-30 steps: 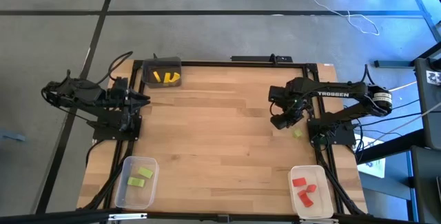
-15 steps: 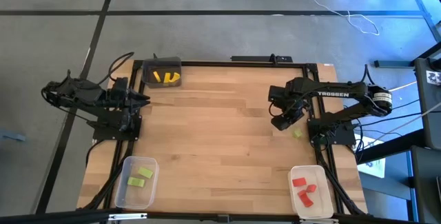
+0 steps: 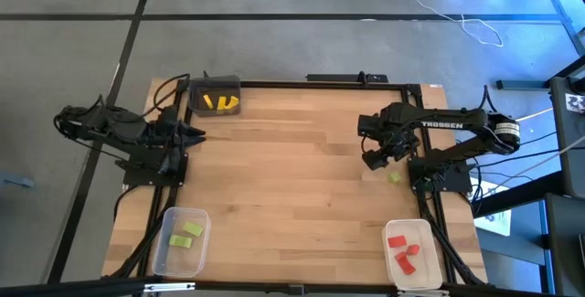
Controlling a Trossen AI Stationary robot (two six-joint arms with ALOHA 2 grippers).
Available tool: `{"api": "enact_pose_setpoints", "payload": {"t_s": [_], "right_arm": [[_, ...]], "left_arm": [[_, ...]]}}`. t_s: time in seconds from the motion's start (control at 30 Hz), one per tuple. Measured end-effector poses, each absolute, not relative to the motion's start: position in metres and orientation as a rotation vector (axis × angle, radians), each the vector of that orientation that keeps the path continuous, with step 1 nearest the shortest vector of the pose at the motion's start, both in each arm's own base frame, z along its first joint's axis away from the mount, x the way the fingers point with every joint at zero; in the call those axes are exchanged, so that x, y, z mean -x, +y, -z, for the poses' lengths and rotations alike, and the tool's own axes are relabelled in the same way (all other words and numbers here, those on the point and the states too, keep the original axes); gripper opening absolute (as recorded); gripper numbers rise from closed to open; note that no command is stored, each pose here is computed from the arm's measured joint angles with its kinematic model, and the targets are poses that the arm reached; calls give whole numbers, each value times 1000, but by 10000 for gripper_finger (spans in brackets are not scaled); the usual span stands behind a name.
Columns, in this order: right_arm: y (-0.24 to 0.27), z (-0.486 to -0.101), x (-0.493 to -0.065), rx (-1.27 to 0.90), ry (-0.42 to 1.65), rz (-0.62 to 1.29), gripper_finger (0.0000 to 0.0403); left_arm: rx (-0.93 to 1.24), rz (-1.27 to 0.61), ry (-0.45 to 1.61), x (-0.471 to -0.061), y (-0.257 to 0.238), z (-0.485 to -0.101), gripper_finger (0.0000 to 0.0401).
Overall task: Sort & place blocks by color
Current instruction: Put the green block into the transparent bin
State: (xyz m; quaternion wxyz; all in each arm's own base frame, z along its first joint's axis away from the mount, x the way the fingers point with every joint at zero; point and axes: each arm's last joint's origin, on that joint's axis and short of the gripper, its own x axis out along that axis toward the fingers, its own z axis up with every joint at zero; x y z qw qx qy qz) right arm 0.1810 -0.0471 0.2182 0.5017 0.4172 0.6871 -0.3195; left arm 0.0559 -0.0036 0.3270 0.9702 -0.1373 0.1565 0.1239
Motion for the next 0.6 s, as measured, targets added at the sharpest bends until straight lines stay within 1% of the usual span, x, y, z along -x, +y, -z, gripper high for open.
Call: {"api": "enact_pose_setpoints", "payload": {"t_s": [0.2,0.43,0.53,0.6], "right_arm": [[-46,-216,-180,-1048,1662,812,226],[-34,-185,-162,-1123,1788,819,226],[-30,-172,-160,-1147,1788,777,226],[-29,-172,-161,-1127,1777,774,226]], "left_arm": [[285,-241,304,-63,-6,-330,81],[293,-236,285,-64,-6,-332,81],[293,-236,285,-64,-6,-332,81],[292,-238,285,-64,-6,-332,81]]}}
